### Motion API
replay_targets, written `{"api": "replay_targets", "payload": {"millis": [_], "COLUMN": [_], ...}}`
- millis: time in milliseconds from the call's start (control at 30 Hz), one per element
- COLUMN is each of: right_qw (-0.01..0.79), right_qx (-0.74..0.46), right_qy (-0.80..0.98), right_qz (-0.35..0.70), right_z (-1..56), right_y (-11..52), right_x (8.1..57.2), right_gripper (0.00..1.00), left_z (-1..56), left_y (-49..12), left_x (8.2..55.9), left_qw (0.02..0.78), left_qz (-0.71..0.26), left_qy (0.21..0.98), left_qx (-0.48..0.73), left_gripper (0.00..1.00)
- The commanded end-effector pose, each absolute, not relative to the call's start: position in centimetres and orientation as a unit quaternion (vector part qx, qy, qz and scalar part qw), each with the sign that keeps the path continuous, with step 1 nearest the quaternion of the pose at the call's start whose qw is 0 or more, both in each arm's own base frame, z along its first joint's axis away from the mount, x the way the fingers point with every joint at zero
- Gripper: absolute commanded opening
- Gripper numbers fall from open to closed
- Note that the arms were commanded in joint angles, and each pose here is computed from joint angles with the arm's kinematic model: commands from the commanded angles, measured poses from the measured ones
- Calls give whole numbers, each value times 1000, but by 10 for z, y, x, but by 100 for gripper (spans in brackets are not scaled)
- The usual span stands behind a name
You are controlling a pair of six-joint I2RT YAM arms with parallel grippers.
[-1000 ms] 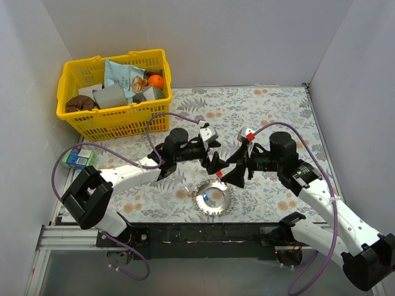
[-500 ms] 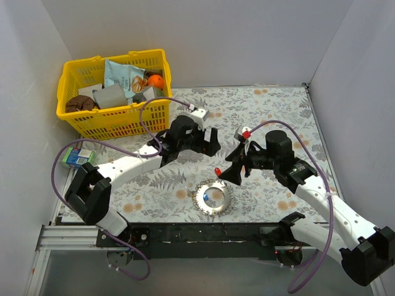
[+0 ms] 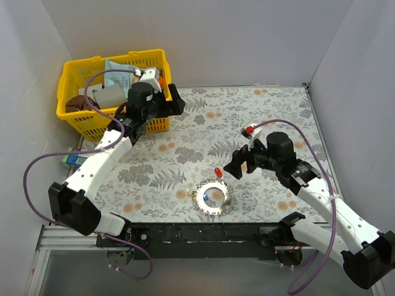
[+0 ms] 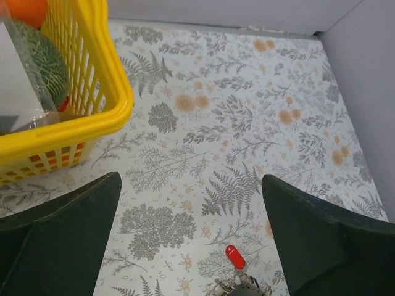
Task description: Put the keys on the keyring
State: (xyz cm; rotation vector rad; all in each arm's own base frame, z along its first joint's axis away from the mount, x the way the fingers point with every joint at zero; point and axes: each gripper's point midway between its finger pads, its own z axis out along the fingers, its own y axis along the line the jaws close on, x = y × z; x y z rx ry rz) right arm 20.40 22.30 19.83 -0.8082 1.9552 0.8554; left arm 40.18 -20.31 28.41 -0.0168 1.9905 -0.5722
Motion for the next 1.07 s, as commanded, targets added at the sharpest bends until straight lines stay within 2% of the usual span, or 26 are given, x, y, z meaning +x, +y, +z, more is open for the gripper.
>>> {"api": "replay_targets", "payload": {"millis": [0, 167, 367, 667, 867, 1033], "right_qw": [514, 591, 642, 638, 636, 642], "right_qx": [-206, -67, -41, -44, -37, -33], "right_qy": [798, 784, 742, 749, 757, 758], "right_qz": [238, 176, 189, 176, 147, 112], "right_z": [231, 247, 252, 248, 240, 227], "right_y": [183, 136, 125, 125, 118, 109], "right_x": [243, 258, 251, 256, 264, 271], "right_gripper": [99, 99, 98, 98, 98, 98], "left_z": [353, 365, 365, 354, 362, 339], "left_y": [-181, -166, -164, -172, -165, -174], "left_x": [370, 350, 333, 336, 329, 319], "left_qw": [566, 597, 616, 604, 625, 615], "left_qz": [-227, -228, -251, -257, -253, -267], "left_qy": [792, 769, 747, 754, 738, 740], "left_qx": [11, 2, 5, 18, 21, 62], "left_gripper": [98, 98, 98, 98, 98, 97]}}
